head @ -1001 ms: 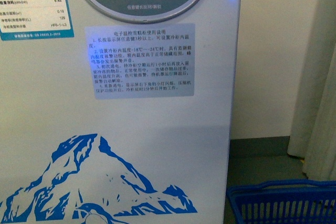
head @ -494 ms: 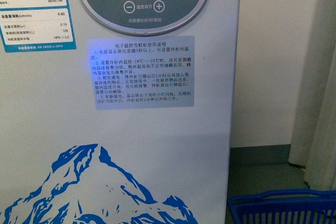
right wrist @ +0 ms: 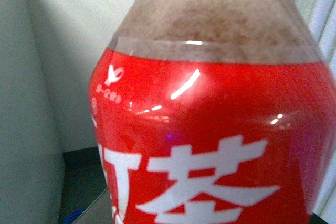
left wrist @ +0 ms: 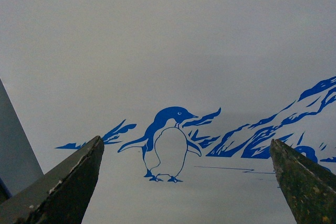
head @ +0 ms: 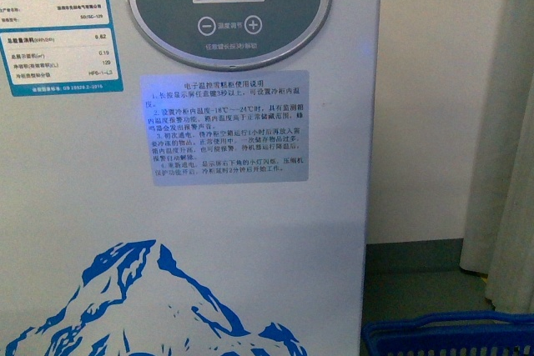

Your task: Put drink in fridge

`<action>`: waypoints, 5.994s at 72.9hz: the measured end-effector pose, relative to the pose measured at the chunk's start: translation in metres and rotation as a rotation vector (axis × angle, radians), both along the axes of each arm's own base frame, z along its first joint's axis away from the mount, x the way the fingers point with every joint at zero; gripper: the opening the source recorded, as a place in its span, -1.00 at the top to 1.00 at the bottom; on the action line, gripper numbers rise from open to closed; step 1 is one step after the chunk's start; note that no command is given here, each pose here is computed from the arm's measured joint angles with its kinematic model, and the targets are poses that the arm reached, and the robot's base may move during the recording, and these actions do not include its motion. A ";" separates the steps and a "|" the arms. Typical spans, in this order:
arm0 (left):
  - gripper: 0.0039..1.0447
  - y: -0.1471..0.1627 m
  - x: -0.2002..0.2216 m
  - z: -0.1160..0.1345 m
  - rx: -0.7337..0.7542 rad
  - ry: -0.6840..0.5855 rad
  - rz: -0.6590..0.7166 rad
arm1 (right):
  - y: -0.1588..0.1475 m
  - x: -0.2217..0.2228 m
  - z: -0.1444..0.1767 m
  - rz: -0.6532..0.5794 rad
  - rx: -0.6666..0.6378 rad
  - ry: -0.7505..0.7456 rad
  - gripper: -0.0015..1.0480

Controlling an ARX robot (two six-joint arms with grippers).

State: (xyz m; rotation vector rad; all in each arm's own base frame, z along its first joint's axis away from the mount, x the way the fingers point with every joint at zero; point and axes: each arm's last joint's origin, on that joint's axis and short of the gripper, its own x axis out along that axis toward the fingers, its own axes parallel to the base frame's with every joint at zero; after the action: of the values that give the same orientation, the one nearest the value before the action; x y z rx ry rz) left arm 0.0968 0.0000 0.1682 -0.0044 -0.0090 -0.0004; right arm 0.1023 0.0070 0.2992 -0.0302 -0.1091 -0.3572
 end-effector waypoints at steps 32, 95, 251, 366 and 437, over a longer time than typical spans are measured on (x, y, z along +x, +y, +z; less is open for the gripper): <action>-0.85 0.000 0.000 0.000 0.000 0.000 0.000 | 0.000 0.000 0.000 0.002 0.000 -0.001 0.31; -0.85 0.000 0.000 0.000 0.000 0.000 0.000 | 0.000 0.000 -0.002 0.002 0.003 0.002 0.31; -0.85 -0.009 0.151 0.079 0.277 -0.041 -0.775 | 0.000 0.000 -0.001 0.000 0.006 0.000 0.31; -0.85 0.064 0.265 0.043 1.079 -0.139 -1.111 | 0.000 0.000 -0.001 0.000 0.006 0.000 0.31; -0.85 0.011 0.313 0.137 0.595 -0.170 -0.282 | 0.000 0.000 -0.001 0.000 0.006 0.000 0.31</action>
State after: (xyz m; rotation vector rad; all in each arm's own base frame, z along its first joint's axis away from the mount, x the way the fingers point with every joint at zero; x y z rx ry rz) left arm 0.4099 0.0107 0.3053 0.5898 -0.1780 -0.2858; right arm 0.1023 0.0067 0.2978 -0.0246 -0.1082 -0.3579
